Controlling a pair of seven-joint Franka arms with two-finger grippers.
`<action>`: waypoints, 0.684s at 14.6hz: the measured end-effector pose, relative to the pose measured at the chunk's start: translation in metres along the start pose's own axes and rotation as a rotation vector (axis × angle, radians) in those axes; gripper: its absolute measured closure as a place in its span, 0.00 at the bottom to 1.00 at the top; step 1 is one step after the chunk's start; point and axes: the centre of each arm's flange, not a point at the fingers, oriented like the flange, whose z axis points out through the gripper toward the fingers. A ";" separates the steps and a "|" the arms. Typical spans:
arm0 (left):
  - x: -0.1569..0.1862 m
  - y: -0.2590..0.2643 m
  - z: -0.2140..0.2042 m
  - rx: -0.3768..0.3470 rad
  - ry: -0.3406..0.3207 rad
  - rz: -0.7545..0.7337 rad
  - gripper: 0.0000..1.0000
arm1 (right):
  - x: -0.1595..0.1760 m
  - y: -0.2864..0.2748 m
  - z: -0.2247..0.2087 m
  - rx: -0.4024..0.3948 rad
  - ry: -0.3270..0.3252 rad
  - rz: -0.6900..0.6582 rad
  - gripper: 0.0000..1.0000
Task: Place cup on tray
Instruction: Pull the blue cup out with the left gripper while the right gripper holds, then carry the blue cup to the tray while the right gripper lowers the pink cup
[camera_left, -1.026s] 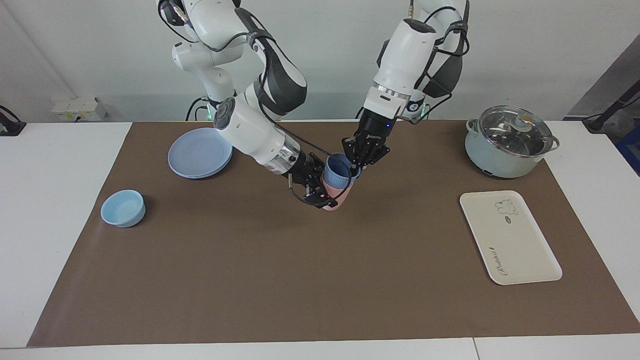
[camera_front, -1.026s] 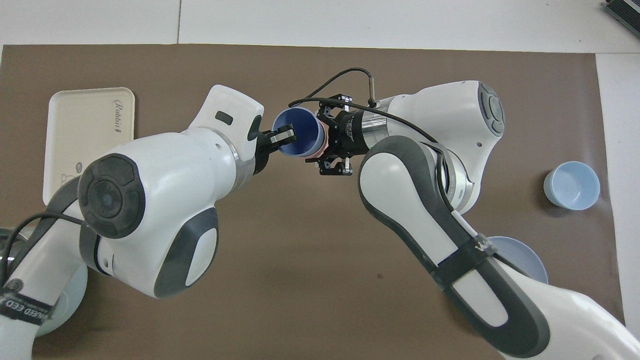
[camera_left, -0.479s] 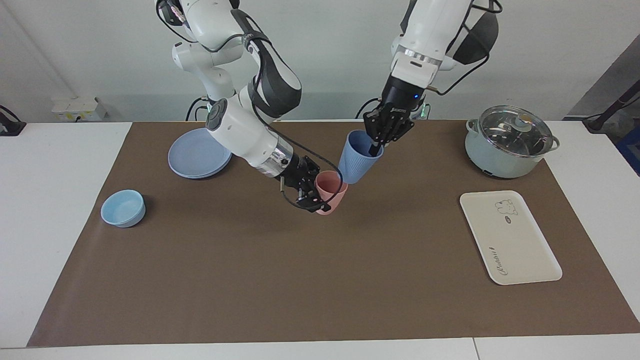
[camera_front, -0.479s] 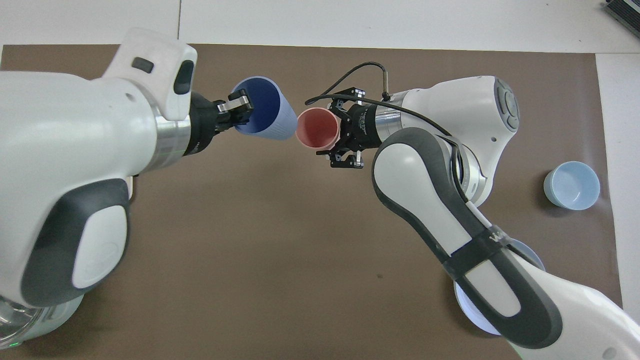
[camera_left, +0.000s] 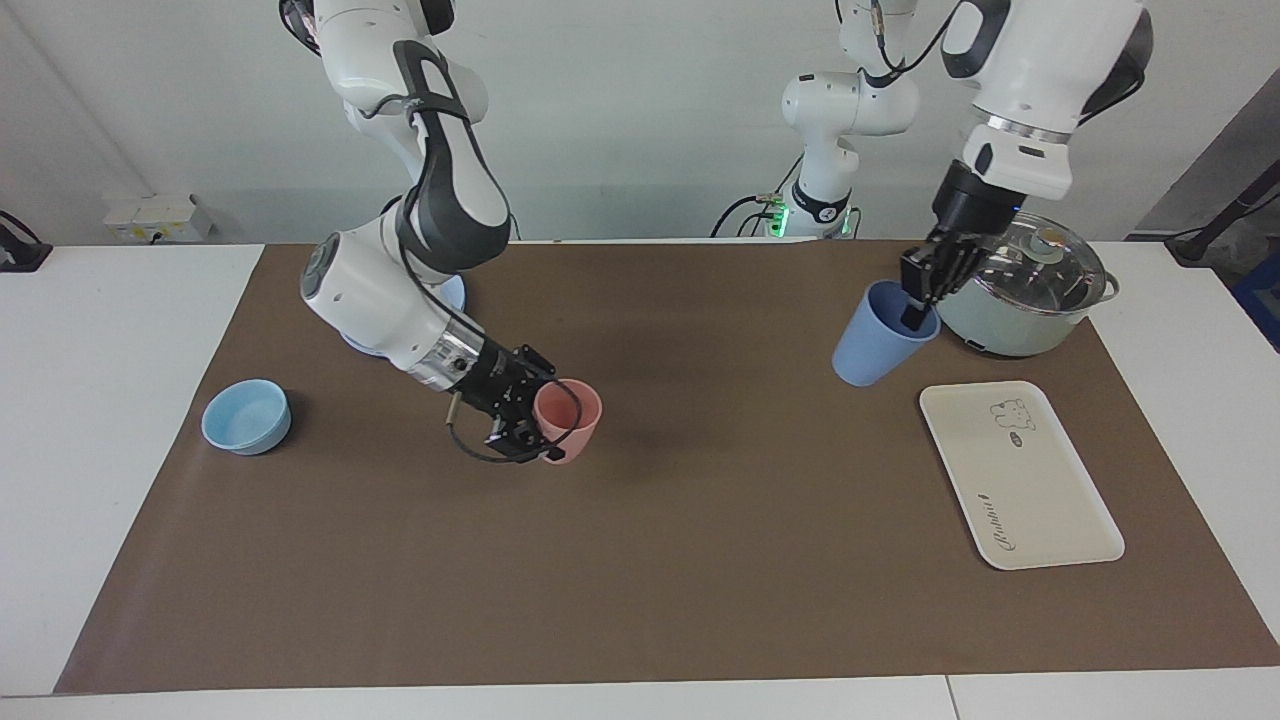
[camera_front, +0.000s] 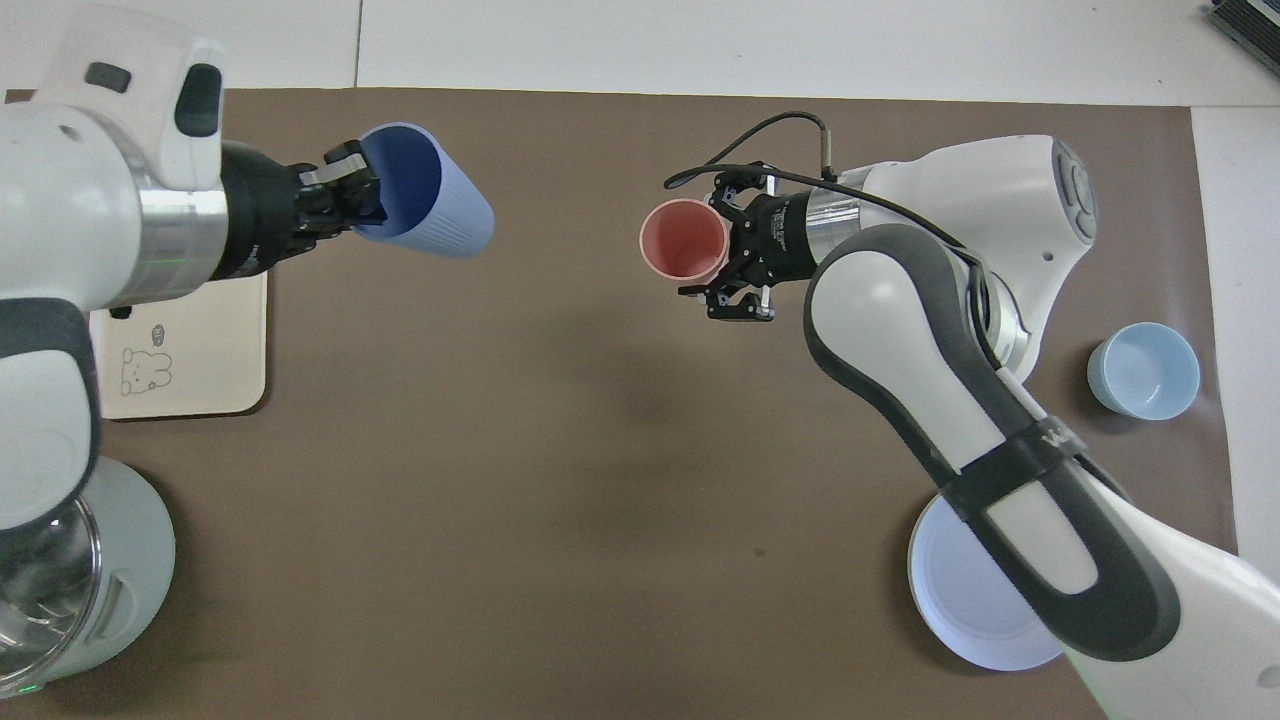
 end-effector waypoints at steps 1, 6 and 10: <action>0.013 -0.031 0.009 0.024 -0.007 -0.003 0.95 | 0.026 -0.003 -0.010 -0.011 -0.007 0.001 0.22; 0.079 -0.213 0.054 0.009 0.041 -0.051 0.95 | 0.147 -0.014 -0.047 -0.004 -0.042 0.017 0.22; 0.109 -0.294 0.113 -0.056 0.095 -0.088 0.95 | 0.232 -0.013 -0.049 -0.004 -0.060 -0.003 0.22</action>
